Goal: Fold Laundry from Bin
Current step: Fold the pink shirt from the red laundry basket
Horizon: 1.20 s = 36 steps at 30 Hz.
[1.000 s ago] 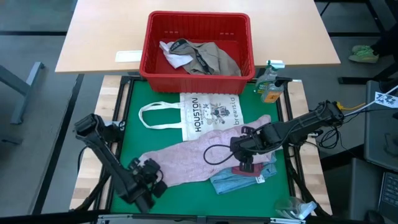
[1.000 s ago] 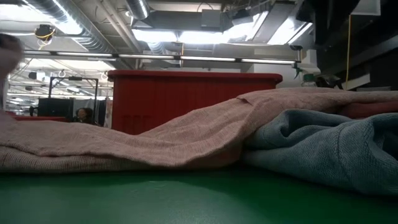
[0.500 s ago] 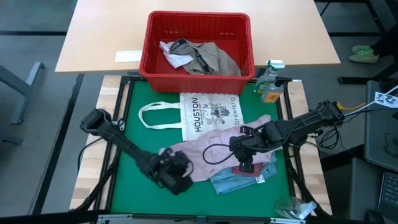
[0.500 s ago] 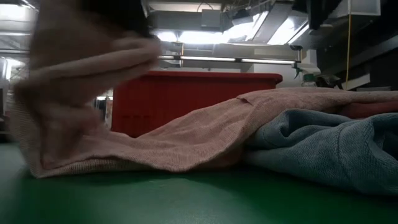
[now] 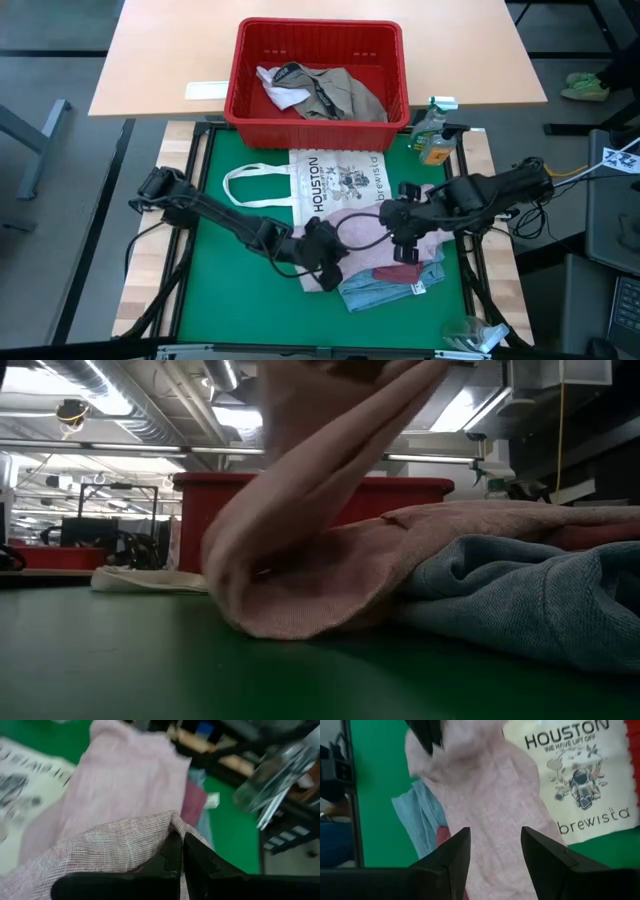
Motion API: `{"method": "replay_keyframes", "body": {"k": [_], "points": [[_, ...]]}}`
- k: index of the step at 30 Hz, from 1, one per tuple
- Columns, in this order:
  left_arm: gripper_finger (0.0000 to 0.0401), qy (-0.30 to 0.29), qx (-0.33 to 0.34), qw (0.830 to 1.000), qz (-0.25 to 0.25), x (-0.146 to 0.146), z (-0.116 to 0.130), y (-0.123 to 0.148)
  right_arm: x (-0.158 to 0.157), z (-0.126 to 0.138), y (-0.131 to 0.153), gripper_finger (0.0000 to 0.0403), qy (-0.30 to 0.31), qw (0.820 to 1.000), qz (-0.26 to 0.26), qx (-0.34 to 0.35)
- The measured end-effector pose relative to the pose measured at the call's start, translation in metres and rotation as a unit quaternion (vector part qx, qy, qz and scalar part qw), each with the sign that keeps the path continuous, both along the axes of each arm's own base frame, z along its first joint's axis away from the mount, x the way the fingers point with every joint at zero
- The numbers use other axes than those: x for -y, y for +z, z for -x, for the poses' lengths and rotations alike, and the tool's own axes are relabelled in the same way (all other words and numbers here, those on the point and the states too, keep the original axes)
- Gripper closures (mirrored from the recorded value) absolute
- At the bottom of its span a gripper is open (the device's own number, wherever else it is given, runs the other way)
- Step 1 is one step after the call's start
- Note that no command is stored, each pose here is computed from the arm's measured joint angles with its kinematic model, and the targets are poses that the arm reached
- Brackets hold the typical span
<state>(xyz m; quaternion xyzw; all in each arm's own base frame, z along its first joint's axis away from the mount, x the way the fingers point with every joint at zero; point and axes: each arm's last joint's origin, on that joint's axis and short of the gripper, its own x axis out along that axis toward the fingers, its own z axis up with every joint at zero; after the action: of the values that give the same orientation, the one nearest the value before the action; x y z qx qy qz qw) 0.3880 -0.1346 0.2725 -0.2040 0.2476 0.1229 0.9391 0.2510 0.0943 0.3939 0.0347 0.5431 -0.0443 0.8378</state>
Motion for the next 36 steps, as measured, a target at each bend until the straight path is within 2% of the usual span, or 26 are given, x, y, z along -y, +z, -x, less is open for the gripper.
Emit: {"method": "replay_keyframes", "body": {"k": [5,10,18,23,27,33,36], "points": [[0.0401,-0.019,0.037,0.999,0.003,-0.005,-0.012,0.0,0.0,0.0,0.01,0.0228,-0.001,1.0,-0.006,0.023],[0.0401,-0.038,0.033,0.999,-0.009,-0.003,-0.028,-0.025,0.0,0.0,0.01,0.0228,-0.001,1.0,-0.007,0.024],[0.0384,-0.011,0.031,0.999,-0.014,-0.02,-0.048,-0.053,0.0,0.0,0.01,0.0228,-0.001,1.0,-0.007,0.024],[0.0373,0.0,0.054,0.998,-0.012,-0.03,-0.056,-0.055,0.0,-0.001,0.01,0.0228,-0.001,1.0,-0.008,0.026],[0.0352,-0.02,0.071,0.996,-0.05,-0.03,-0.058,-0.051,0.0,-0.001,0.01,0.0228,-0.001,1.0,-0.008,0.027],[0.0298,-0.039,0.115,0.989,-0.086,-0.028,-0.061,-0.042,0.0,-0.001,0.01,0.0228,-0.001,1.0,-0.008,0.028],[0.0277,-0.053,0.121,0.984,-0.123,-0.028,-0.061,-0.039,0.0,-0.001,0.01,0.0228,-0.001,1.0,-0.009,0.028]]}}
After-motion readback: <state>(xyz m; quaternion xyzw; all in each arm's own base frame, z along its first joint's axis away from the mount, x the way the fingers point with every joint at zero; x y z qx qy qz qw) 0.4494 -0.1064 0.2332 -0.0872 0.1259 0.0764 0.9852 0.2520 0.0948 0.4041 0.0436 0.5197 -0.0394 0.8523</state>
